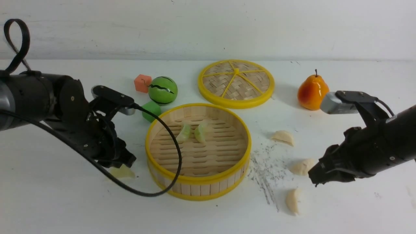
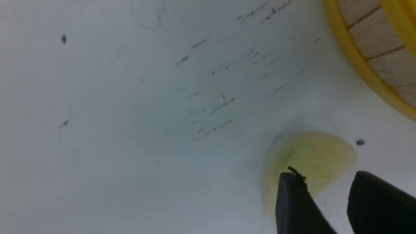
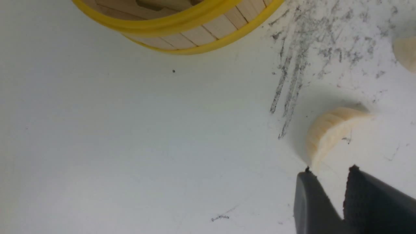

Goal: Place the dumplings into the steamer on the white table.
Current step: 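Reach for and grasp a dumpling on the table with the left gripper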

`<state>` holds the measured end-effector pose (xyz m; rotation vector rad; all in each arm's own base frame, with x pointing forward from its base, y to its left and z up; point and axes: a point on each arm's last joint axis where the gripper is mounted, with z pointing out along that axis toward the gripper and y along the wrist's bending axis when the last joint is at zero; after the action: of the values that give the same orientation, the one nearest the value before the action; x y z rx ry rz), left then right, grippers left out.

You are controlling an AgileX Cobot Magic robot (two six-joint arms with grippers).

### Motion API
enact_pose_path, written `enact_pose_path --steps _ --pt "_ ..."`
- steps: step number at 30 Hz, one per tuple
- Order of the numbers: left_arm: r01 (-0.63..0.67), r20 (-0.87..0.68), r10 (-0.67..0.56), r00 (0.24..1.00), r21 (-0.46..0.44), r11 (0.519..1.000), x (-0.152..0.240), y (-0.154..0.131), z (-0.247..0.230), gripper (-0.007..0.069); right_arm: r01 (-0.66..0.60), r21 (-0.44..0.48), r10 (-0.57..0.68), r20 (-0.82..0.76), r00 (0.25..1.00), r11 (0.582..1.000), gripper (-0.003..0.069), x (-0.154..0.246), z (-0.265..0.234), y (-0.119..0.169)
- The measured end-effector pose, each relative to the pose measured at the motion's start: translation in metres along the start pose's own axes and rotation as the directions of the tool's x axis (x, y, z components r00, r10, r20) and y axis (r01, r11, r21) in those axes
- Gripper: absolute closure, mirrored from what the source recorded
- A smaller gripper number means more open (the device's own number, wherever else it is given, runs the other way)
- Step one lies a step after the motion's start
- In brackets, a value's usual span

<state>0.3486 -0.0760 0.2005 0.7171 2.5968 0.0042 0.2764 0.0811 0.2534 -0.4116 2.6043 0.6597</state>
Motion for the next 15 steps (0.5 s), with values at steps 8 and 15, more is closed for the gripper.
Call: enact_pose_path --steps 8,15 --pt "-0.217 -0.047 0.219 0.975 0.046 0.975 0.006 -0.003 0.026 0.0386 0.009 -0.002 -0.009 0.001 1.000 1.000 0.0491 0.000 0.000 0.000" --pt "-0.123 -0.041 0.125 0.991 0.053 0.991 0.005 -0.003 0.029 0.0410 0.012 -0.004 -0.012 0.002 1.000 1.000 0.0491 0.000 0.000 0.000"
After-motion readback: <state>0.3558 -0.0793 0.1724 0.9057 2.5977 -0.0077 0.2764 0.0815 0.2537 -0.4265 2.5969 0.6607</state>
